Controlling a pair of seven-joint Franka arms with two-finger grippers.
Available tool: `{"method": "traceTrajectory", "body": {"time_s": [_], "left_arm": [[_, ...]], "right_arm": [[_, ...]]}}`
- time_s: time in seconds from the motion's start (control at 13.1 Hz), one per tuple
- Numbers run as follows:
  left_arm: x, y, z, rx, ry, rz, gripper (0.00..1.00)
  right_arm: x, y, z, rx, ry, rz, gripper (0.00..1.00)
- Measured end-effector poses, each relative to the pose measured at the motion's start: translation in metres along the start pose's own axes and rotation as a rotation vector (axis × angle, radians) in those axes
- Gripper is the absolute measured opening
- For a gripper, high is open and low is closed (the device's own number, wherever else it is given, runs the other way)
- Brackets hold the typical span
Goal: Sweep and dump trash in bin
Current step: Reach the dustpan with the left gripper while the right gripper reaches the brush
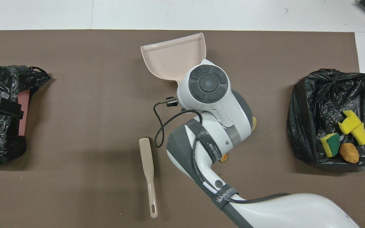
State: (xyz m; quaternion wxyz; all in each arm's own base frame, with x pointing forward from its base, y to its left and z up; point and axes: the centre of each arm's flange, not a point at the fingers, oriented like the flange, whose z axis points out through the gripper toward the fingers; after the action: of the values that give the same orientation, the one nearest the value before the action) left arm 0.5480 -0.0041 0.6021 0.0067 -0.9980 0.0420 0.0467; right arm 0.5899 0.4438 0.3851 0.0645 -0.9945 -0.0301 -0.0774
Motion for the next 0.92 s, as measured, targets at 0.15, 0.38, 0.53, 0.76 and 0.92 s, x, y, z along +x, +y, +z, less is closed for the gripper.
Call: {"method": "traceTrajectory", "body": {"time_s": [0.15,0.38,0.53,0.76,0.92], "left_arm": [[0.000,0.000,0.000,0.000,0.000,0.000,1.00],[0.000,0.000,0.000,0.000,0.000,0.000,1.00],[0.000,0.000,0.000,0.000,0.000,0.000,1.00],[0.000,0.000,0.000,0.000,0.001,0.001,1.00],[0.001,0.000,-0.001,0.001,0.007,0.001,1.00]], "right_arm": [[-0.009,-0.014,0.025,-0.003,-0.020,0.028,0.33],[-0.018,-0.027,0.041,-0.001,-0.029,0.055,0.33],[-0.017,-0.027,0.039,0.004,-0.029,0.061,0.33],[-0.013,-0.027,0.029,0.013,-0.014,0.065,0.64],[-0.013,-0.028,0.008,0.020,-0.011,0.069,0.87]]}}
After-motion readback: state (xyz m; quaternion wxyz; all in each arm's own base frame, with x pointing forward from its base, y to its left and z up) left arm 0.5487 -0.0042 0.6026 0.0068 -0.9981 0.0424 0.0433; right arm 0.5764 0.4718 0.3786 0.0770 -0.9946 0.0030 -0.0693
